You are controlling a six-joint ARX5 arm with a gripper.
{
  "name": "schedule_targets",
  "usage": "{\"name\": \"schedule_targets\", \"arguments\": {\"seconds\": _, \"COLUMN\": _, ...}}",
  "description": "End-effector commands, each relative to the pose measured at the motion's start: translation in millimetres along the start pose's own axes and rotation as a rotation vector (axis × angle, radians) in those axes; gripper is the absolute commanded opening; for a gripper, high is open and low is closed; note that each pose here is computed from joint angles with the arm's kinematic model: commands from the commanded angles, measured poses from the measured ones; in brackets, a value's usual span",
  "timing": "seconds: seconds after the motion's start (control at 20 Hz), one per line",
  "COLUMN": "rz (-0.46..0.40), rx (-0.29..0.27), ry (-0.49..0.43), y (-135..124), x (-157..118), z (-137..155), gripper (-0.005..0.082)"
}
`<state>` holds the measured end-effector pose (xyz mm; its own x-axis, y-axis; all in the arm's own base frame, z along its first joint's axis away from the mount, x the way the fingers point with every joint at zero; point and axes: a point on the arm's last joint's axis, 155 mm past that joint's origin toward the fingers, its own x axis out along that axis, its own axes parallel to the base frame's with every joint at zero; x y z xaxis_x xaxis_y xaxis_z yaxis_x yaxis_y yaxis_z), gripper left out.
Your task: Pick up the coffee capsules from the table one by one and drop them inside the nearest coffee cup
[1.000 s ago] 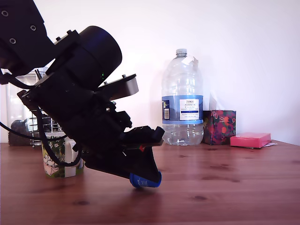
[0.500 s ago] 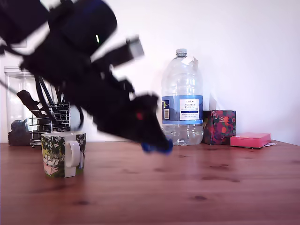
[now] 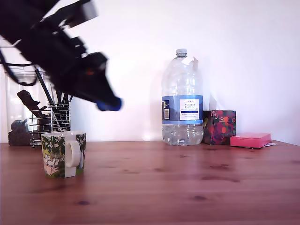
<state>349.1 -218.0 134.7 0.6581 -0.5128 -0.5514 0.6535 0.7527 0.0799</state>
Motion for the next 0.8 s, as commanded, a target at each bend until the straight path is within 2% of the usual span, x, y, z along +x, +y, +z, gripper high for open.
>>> {"name": "schedule_targets", "arguments": {"seconds": 0.0, "rz": 0.035, "rx": -0.031, "ry": -0.006, "y": 16.0, "x": -3.1, "z": -2.2, "gripper": 0.0211}}
{"name": "schedule_targets", "arguments": {"seconds": 0.15, "rz": 0.107, "rx": -0.140, "ry": 0.001, "y": 45.8, "x": -7.1, "z": -8.8, "gripper": 0.0211}}
{"name": "schedule_targets", "arguments": {"seconds": 0.25, "rz": 0.132, "rx": -0.185, "ry": 0.011, "y": 58.2, "x": -9.7, "z": -14.5, "gripper": 0.0211}}
{"name": "schedule_targets", "arguments": {"seconds": 0.4, "rz": 0.154, "rx": -0.211, "ry": 0.039, "y": 68.1, "x": -11.7, "z": -24.3, "gripper": 0.0211}}
{"name": "schedule_targets", "arguments": {"seconds": 0.5, "rz": 0.167, "rx": -0.255, "ry": 0.068, "y": 74.7, "x": -9.9, "z": -35.1, "gripper": 0.0211}}
{"name": "schedule_targets", "arguments": {"seconds": 0.75, "rz": 0.144, "rx": -0.322, "ry": 0.167, "y": 79.1, "x": 9.4, "z": -63.1, "gripper": 0.0216}}
